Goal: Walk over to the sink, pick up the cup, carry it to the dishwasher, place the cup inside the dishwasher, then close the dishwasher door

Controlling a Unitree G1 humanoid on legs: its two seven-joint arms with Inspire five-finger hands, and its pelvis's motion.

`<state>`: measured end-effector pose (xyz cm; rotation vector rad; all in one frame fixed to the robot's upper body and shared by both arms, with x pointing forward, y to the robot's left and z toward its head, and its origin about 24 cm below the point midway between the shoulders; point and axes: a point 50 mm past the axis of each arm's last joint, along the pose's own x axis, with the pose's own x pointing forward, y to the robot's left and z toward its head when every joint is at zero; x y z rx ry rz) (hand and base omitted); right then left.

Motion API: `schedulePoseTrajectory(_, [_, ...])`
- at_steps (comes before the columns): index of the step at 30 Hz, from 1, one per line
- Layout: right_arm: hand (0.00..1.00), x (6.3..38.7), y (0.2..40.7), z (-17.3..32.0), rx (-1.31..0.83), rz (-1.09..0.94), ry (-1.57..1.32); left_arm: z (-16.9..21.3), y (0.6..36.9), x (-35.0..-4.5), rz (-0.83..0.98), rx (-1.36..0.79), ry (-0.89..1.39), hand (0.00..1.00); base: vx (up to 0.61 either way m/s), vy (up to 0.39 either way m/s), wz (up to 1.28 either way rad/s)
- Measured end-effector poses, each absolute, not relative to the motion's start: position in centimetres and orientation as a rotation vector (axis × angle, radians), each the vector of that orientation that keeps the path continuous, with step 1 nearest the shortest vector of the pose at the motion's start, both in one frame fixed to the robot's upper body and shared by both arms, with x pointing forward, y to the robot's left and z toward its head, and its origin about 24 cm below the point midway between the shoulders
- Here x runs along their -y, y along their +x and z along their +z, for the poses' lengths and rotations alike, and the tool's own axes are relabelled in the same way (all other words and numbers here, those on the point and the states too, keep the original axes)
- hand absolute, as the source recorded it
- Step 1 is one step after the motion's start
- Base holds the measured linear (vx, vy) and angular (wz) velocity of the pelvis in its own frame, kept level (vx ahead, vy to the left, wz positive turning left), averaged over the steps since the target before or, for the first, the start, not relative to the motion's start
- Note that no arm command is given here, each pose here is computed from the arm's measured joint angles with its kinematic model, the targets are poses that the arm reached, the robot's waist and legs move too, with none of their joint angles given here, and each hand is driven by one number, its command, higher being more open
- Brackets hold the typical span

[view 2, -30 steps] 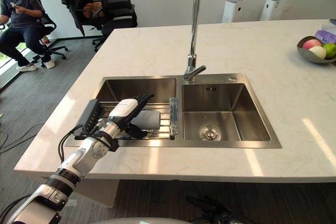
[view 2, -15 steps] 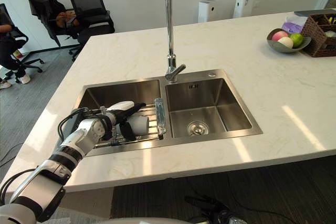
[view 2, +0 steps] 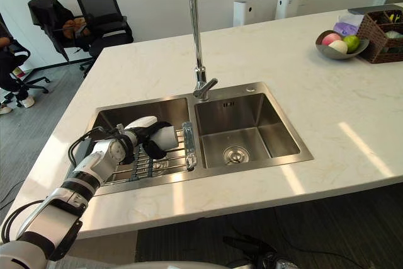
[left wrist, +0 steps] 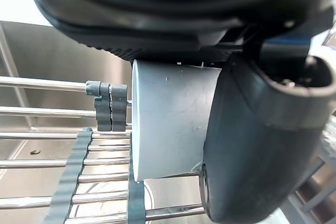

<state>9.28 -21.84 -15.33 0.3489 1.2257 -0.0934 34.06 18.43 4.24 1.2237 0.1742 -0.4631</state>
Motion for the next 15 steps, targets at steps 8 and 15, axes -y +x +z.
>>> schedulePoseTrajectory(8, [1.00,22.0,8.4,-15.5,-1.228,-0.107,0.346,4.7,32.7,-18.3,-0.377,-0.038,0.926,0.00,0.00,-0.012,0.11])
schedulePoseTrajectory(15, [1.00,21.9,8.1,-15.6,-1.230,-0.110,0.349,6.4,32.1,-19.1,-0.288,0.037,0.533,0.00,-0.01,-0.014,0.07])
